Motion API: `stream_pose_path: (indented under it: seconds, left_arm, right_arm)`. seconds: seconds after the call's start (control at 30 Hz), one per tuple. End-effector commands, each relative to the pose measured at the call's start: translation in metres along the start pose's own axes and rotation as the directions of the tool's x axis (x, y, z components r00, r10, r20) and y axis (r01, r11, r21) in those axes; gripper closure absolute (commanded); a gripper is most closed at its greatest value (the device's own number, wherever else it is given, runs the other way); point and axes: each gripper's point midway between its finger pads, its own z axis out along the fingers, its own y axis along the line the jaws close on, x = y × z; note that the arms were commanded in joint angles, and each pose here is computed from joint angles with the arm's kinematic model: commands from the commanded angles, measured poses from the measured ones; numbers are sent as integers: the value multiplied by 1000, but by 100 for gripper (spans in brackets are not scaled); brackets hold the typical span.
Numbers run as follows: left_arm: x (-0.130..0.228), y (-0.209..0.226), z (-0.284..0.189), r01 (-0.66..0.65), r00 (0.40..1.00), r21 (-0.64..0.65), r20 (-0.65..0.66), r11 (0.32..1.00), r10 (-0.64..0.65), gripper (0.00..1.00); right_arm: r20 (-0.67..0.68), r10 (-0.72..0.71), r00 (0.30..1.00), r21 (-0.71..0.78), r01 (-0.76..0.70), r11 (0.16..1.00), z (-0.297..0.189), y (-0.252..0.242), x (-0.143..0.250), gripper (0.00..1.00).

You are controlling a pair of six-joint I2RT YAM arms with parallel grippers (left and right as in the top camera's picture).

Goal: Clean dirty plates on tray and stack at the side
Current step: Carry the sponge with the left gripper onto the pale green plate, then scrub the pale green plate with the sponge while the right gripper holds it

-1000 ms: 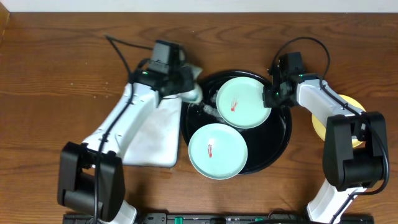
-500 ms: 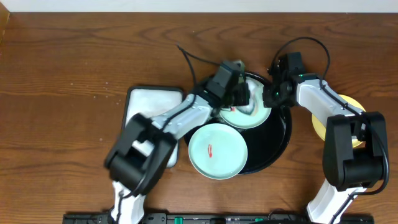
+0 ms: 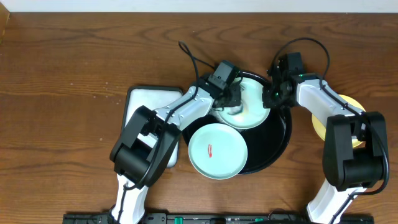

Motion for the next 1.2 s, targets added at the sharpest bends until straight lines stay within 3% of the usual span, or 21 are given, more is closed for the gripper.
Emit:
stream_pose_path:
  seconds: [0.0, 0.17, 0.3, 0.43, 0.7, 0.83, 1.0, 1.17]
  left_arm:
    - [-10, 66, 5, -166, 983, -330, 25, 929, 184, 93]
    - [-1, 48, 8, -157, 986, -293, 14, 943, 168, 93]
    - [27, 5, 20, -85, 995, -107, -56, 991, 79, 93]
    - [53, -51, 31, 26, 989, 122, -148, 992, -8, 93]
    - [74, -76, 31, 144, 962, 210, -257, 967, -88, 92]
    - [79, -58, 32, 160, 952, 140, -282, 977, -116, 93]
    - [66, 12, 31, 101, 967, -91, -224, 991, -119, 93]
    - [37, 76, 11, 32, 986, -348, -144, 937, -87, 93]
  right_arm:
    - [-82, 6, 997, 24, -4, 1000, 15, -5, 23, 99]
    - [-84, 7, 996, 24, -5, 1000, 15, -4, 24, 99]
    - [-84, 6, 996, 24, -4, 1000, 15, -4, 24, 99]
    - [-84, 6, 996, 24, -4, 1000, 15, -4, 24, 99]
    - [-83, 6, 997, 24, -4, 1000, 15, -4, 24, 99]
    - [-84, 6, 996, 24, -4, 1000, 15, -4, 24, 99]
    - [-90, 7, 996, 25, -5, 1000, 15, -5, 25, 99]
    - [-90, 7, 996, 25, -5, 1000, 15, -5, 25, 99]
